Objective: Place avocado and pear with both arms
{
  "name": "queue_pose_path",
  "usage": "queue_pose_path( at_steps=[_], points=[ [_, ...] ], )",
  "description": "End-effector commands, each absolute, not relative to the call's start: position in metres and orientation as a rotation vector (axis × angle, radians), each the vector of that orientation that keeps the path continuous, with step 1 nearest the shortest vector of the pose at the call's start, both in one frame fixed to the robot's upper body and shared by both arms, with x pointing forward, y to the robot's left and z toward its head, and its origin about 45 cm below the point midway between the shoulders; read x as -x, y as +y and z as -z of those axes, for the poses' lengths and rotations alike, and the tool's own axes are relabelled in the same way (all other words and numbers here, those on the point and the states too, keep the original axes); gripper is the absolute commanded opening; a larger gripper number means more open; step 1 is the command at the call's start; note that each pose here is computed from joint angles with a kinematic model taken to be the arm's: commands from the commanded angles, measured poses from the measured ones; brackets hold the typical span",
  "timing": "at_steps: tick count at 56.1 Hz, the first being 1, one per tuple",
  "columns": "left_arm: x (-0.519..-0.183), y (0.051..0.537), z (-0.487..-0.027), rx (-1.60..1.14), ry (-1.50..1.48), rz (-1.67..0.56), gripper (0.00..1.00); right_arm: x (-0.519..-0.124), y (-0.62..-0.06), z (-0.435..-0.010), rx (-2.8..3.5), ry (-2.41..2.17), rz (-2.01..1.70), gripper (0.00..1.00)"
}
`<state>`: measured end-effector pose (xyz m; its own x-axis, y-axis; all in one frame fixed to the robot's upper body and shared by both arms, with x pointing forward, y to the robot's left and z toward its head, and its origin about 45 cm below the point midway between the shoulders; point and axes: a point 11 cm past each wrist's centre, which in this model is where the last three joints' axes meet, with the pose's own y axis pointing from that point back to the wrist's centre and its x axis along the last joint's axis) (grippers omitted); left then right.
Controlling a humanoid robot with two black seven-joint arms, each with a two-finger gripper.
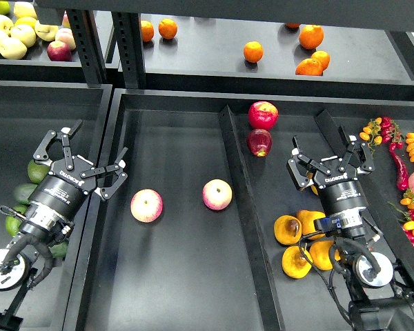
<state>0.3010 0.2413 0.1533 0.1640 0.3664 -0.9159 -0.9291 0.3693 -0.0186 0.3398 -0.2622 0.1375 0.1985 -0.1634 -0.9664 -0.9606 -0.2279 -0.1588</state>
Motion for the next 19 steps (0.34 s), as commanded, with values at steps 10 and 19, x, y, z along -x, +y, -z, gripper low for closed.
queue_pose_path(
  at_steps=[10,19],
  points=[
    [-0.3012,0.2413,-0.1531,0.7,1.001,-1.04,1.0,-0.3422,-0.2621,-0.1383,1.589,1.095,-1.128,1.0],
    [-0.3011,0.2413,-0.1531,0.698,1.0,-1.04,1.0,-0.3458,-0.2619,-0.1398,1.592,1.095,-1.124,1.0]
  ],
)
